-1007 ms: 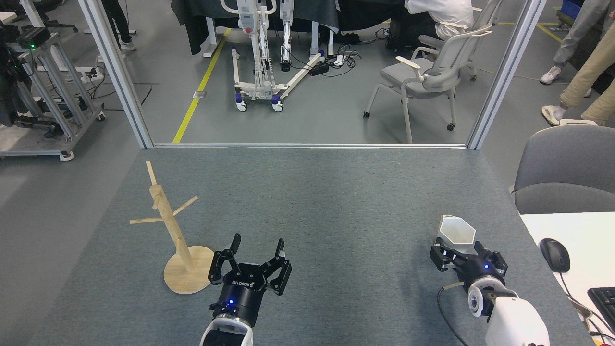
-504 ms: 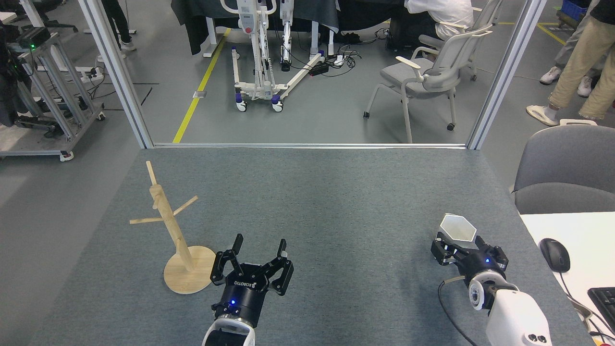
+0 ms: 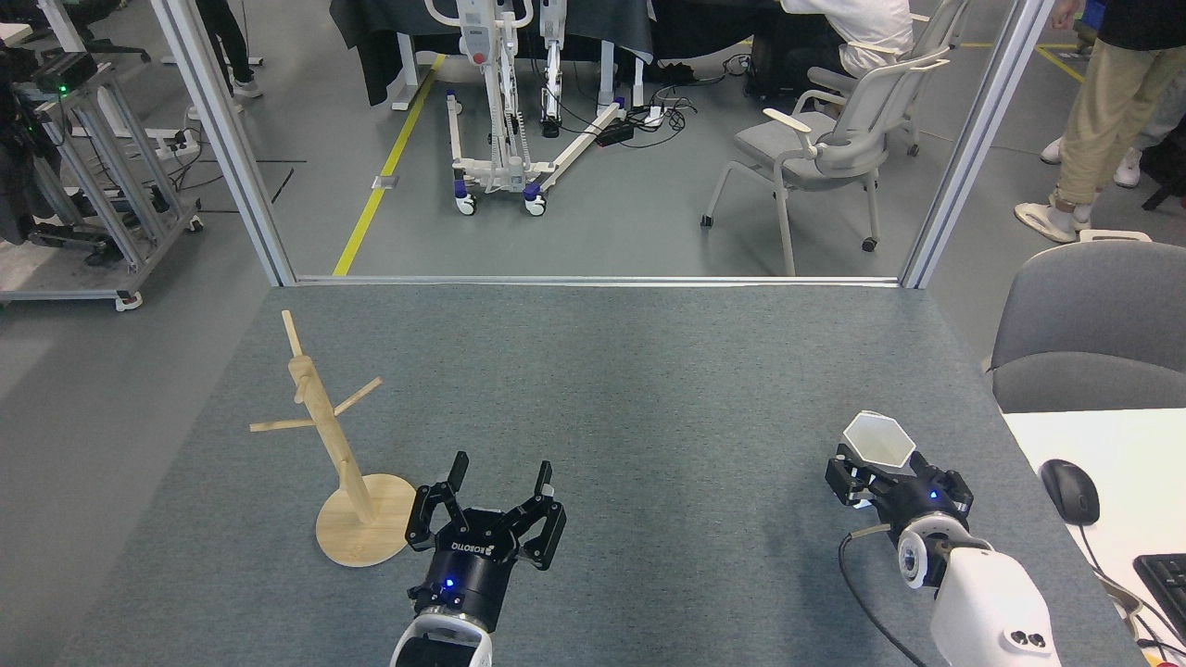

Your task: Hang cup on storage rack

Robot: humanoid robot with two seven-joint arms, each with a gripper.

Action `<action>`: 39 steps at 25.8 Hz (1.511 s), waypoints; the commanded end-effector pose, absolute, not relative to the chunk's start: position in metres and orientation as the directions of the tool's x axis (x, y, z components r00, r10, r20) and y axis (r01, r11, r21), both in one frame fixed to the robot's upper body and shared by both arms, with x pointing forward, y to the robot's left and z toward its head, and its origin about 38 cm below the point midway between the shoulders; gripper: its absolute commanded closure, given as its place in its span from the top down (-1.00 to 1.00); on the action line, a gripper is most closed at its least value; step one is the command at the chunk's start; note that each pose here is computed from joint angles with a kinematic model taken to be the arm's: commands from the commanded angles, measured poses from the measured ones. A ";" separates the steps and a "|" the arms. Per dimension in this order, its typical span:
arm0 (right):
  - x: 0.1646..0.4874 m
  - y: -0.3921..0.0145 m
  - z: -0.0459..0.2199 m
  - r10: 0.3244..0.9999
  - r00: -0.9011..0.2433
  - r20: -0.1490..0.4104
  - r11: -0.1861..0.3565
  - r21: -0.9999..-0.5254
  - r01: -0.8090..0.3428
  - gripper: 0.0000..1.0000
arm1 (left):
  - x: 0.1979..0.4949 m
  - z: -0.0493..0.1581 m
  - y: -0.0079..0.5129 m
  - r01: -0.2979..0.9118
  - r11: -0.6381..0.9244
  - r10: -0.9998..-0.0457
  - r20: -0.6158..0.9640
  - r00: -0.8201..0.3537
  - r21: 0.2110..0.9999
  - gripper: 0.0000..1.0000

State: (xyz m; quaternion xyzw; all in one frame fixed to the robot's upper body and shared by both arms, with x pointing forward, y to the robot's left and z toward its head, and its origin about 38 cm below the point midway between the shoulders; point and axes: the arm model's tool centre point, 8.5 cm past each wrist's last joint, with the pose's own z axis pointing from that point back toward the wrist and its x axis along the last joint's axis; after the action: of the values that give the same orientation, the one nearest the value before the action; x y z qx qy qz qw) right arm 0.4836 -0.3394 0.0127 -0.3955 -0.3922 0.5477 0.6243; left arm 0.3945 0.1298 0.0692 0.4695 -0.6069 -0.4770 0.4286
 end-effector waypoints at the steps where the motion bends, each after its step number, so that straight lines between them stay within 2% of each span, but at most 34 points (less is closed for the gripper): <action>1: 0.482 -0.338 0.007 0.993 0.097 0.059 0.093 -0.915 -0.393 0.98 | 0.395 0.069 0.130 -0.161 0.103 -0.979 0.072 -0.190 0.982 0.99; 24: 0.489 -0.338 0.015 0.994 0.096 0.061 0.093 -0.920 -0.380 0.94 | 0.394 0.068 0.130 -0.159 0.103 -0.979 0.072 -0.191 0.982 0.99; 25: 0.489 -0.337 0.015 0.994 0.095 0.063 0.094 -0.920 -0.380 0.88 | 0.394 0.068 0.130 -0.158 0.104 -0.979 0.072 -0.193 0.982 0.99; 27: 0.489 -0.338 0.015 0.994 0.094 0.060 0.091 -0.920 -0.380 0.48 | 0.394 0.068 0.130 -0.158 0.104 -0.979 0.072 -0.193 0.982 0.99; 33: 0.489 -0.339 0.015 0.994 0.096 0.058 0.090 -0.921 -0.378 -0.43 | 0.394 0.068 0.130 -0.161 0.104 -0.978 0.072 -0.194 0.981 0.99; 36: 0.490 -0.339 0.018 0.994 0.095 0.057 0.088 -0.925 -0.370 -0.73 | 0.394 0.068 0.130 -0.159 0.104 -0.978 0.072 -0.194 0.982 0.99; 39: 0.492 -0.339 0.024 0.995 0.085 0.055 0.082 -0.934 -0.348 -0.82 | 0.394 0.068 0.130 -0.161 0.104 -0.978 0.072 -0.194 0.981 0.99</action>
State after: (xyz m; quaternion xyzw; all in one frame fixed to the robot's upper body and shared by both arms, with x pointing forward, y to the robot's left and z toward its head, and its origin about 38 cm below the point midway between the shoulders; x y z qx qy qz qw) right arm 0.4905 -0.3391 0.0187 -0.3957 -0.3933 0.5475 0.6238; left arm 0.3939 0.1297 0.0681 0.4684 -0.6076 -0.4778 0.4279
